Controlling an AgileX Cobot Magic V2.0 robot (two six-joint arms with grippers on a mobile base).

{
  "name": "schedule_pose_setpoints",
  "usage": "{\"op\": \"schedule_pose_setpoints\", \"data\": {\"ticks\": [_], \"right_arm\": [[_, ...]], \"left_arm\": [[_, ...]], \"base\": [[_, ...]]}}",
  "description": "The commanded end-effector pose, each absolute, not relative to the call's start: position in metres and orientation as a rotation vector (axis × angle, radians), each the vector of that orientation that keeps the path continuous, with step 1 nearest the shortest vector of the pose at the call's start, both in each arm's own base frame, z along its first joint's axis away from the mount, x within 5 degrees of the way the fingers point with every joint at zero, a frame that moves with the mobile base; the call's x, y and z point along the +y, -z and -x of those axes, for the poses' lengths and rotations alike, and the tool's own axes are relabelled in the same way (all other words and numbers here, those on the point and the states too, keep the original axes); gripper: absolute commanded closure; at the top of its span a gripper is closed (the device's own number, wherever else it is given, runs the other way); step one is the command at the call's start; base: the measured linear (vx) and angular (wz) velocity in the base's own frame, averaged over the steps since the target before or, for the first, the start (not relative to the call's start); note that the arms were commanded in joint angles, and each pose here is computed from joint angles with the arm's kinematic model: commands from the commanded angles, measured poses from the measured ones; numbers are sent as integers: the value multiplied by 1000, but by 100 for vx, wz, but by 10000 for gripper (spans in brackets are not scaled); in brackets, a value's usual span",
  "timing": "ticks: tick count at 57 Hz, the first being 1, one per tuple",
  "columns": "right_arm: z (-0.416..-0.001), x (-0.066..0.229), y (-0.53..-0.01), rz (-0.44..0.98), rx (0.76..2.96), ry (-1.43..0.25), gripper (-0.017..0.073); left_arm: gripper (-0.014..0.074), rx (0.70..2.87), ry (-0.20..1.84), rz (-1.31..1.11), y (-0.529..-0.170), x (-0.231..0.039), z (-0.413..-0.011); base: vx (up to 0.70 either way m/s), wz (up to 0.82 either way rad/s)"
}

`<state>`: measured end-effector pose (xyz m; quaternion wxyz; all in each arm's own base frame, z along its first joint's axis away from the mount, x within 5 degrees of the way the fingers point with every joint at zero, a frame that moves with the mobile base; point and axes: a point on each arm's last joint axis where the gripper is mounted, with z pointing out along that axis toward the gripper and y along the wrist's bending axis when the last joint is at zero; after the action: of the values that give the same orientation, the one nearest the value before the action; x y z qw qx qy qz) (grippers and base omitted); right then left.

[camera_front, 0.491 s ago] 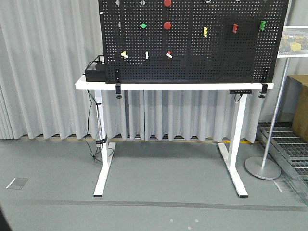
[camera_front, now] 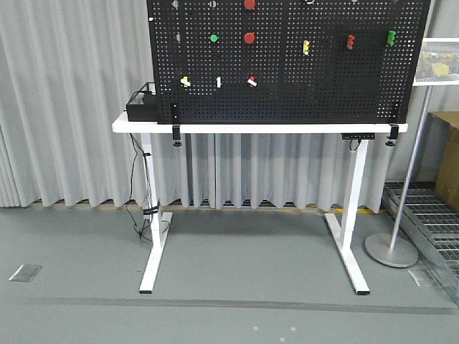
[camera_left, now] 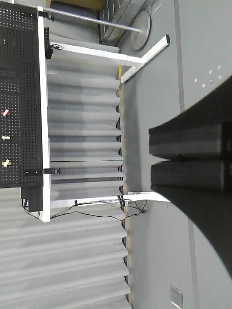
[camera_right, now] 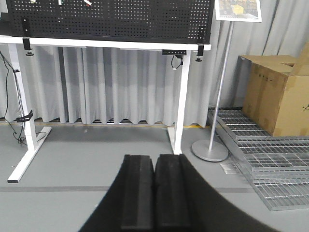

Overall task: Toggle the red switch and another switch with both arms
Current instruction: 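Drive the base forward toward the black pegboard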

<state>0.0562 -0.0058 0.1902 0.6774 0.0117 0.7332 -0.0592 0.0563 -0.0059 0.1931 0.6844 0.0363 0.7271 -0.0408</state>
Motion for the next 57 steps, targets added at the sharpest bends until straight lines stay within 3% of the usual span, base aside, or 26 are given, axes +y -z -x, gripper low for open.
{"op": "schedule_pose_setpoints", "data": {"ticks": [1, 28, 57], "right_arm": [[-56, -6, -196, -20, 1563, 155, 565], [-56, -6, -196, -20, 1563, 155, 565], [-56, -6, -196, -20, 1563, 155, 565]], "left_arm": [[591, 1548, 100, -79, -197, -6, -56], [591, 1548, 100, -79, -197, -6, -56], [591, 1548, 100, -79, -197, -6, -56]], "base": [[0, 0], [6, 0], [29, -2]]}}
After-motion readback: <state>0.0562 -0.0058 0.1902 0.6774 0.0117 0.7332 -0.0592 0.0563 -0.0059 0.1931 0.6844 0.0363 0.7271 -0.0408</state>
